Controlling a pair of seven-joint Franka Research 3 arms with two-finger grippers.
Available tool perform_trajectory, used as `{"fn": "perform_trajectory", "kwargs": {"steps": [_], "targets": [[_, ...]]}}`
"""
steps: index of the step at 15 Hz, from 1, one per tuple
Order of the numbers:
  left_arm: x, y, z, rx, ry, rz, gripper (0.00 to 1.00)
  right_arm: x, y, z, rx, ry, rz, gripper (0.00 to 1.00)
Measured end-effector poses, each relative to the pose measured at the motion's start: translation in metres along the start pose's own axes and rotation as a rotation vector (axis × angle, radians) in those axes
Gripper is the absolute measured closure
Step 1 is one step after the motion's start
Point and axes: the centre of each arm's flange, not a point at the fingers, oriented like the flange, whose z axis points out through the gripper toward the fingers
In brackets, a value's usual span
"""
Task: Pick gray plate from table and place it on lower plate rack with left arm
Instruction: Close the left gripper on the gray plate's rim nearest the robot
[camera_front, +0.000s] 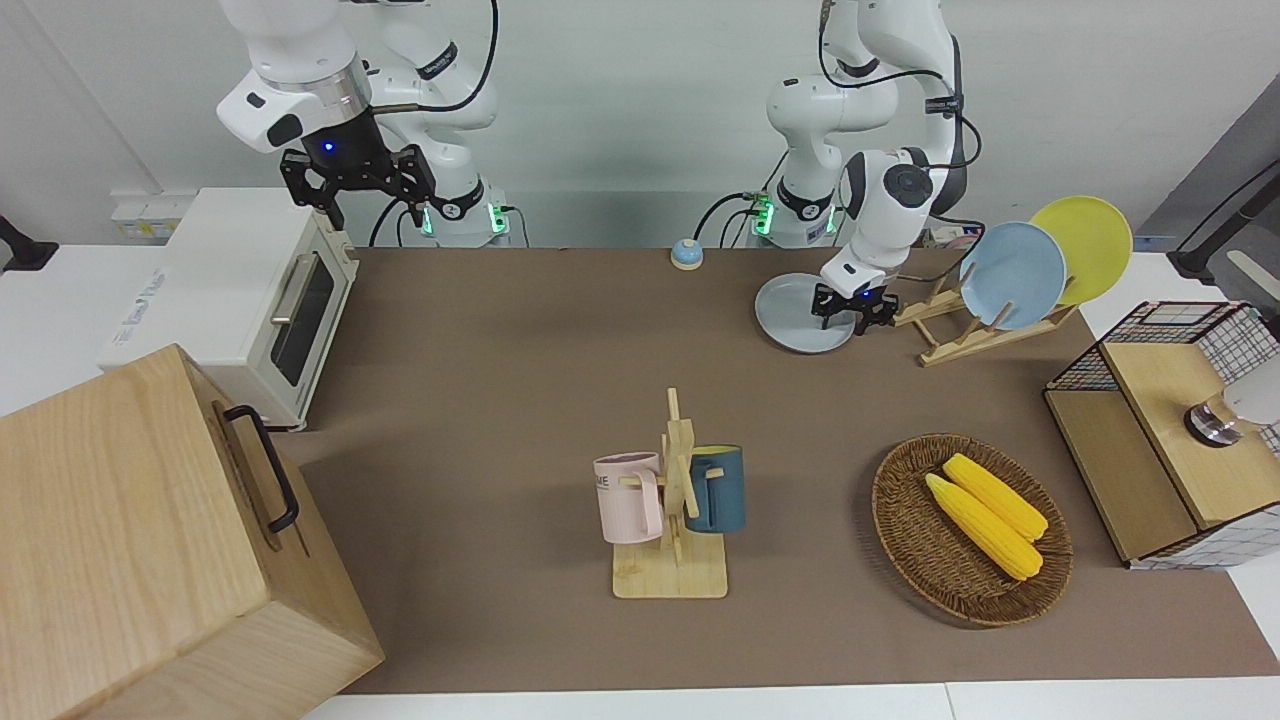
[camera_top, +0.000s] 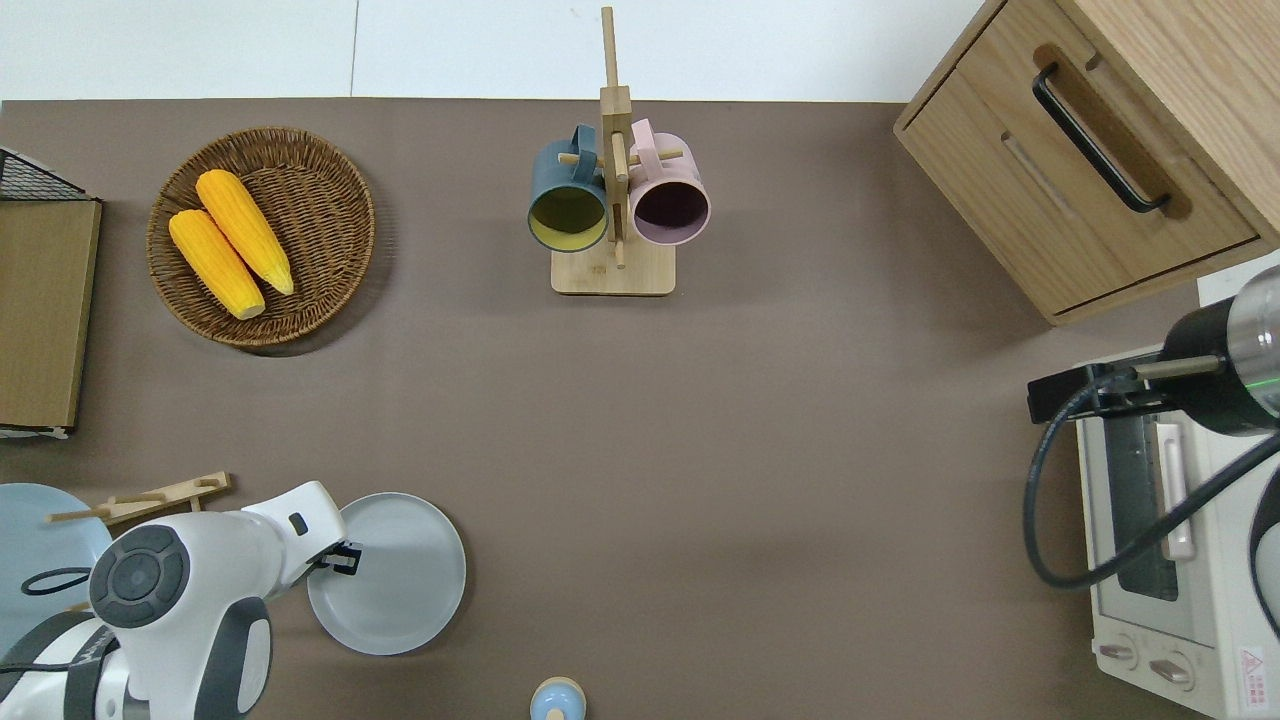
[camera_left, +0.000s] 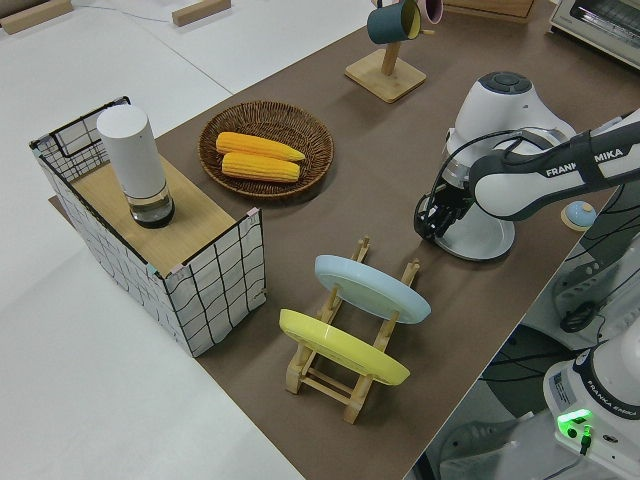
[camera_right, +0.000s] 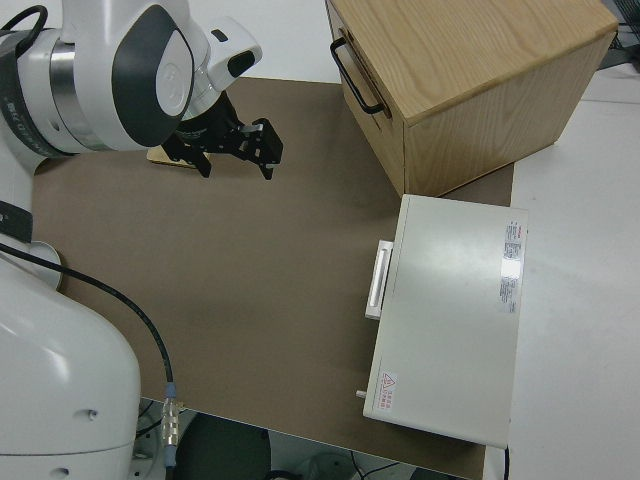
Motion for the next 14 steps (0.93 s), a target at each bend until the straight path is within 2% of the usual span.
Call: {"fn": "perform_trajectory", "kwargs": {"steps": [1, 2, 7, 9, 14], "targets": [[0.000, 0.001, 0.001, 0.000, -0.003, 0.005, 0.84, 0.000, 0.000, 0.000, 0.000, 0.000, 0.000, 0.01], [0.000, 0.002, 0.001, 0.000, -0.003, 0.008, 0.86, 0.000, 0.000, 0.000, 0.000, 0.000, 0.000, 0.01], [-0.001, 0.002, 0.000, 0.000, -0.007, 0.014, 0.86, 0.000, 0.000, 0.000, 0.000, 0.000, 0.000, 0.01], [-0.003, 0.003, -0.003, -0.002, -0.026, 0.015, 0.87, 0.000, 0.000, 0.000, 0.000, 0.000, 0.000, 0.01], [-0.009, 0.002, -0.028, 0.001, -0.052, 0.011, 0.88, 0.000, 0.000, 0.000, 0.000, 0.000, 0.000, 0.01]]}}
